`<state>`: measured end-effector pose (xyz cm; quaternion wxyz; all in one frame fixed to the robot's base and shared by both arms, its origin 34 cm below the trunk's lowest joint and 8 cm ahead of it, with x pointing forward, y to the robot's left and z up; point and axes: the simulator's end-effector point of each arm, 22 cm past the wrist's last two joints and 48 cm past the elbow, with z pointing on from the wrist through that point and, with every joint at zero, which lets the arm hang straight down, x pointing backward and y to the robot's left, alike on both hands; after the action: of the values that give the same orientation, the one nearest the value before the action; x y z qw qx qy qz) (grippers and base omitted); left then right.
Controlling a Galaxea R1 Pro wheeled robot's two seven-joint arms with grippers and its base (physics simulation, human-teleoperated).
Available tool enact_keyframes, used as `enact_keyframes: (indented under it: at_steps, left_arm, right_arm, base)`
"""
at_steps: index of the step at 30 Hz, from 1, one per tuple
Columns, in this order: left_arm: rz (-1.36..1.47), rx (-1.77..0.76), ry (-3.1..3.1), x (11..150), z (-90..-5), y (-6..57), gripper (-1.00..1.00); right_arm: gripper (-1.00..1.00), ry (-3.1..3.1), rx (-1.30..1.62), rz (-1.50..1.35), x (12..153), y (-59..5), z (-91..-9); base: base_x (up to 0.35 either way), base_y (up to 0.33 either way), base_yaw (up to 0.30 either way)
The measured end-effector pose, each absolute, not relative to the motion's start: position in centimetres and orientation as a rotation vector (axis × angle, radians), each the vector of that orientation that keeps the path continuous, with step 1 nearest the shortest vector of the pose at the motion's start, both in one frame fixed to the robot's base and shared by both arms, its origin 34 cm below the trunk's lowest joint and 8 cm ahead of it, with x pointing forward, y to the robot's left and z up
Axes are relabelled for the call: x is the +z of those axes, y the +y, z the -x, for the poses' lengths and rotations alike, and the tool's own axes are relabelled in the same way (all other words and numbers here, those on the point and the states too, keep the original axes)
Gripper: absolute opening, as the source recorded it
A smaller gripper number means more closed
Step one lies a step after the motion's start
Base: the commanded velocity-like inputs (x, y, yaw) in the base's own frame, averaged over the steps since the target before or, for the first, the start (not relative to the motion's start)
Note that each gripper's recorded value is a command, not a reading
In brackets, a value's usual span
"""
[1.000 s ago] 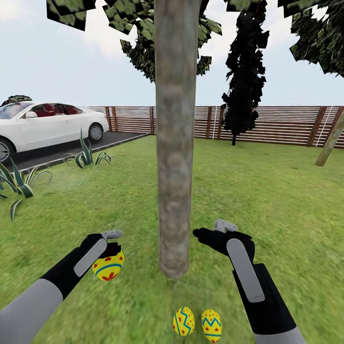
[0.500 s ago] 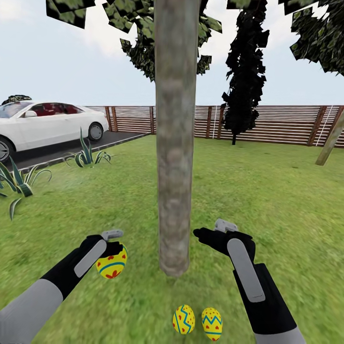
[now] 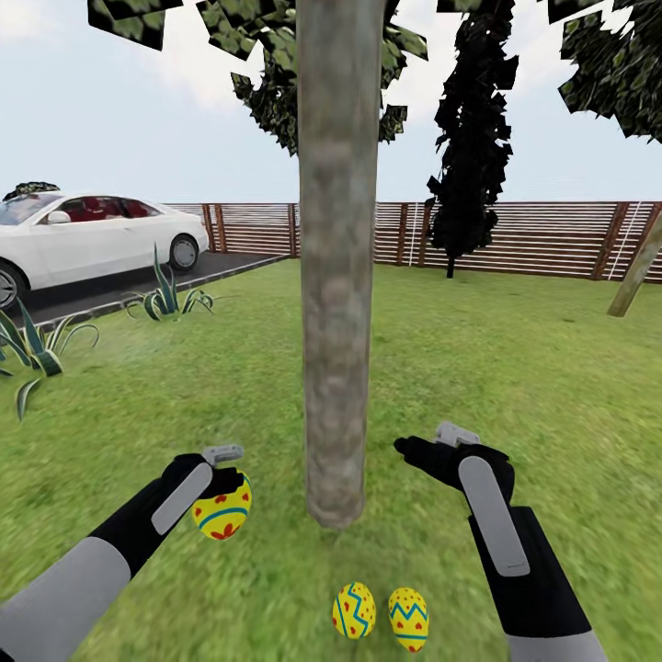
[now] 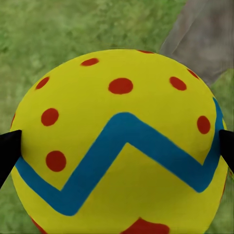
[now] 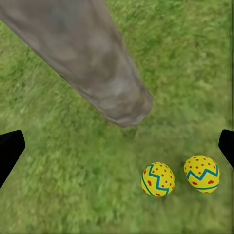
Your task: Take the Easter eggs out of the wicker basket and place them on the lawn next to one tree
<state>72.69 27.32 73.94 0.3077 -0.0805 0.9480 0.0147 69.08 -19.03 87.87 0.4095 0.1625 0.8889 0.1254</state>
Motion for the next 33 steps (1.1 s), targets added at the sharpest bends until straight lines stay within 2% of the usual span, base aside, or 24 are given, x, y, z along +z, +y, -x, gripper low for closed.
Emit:
enact_keyframes:
  at_steps: [33]
  left_arm:
    - [0.317, 0.045, 2.479, 66.4, -72.1, 27.1, -1.00]
  right_arm:
    - [1.00, 2.232, 0.312, -0.409, 82.9, -19.3, -68.5]
  base:
    - [0.000, 0.000, -0.035]
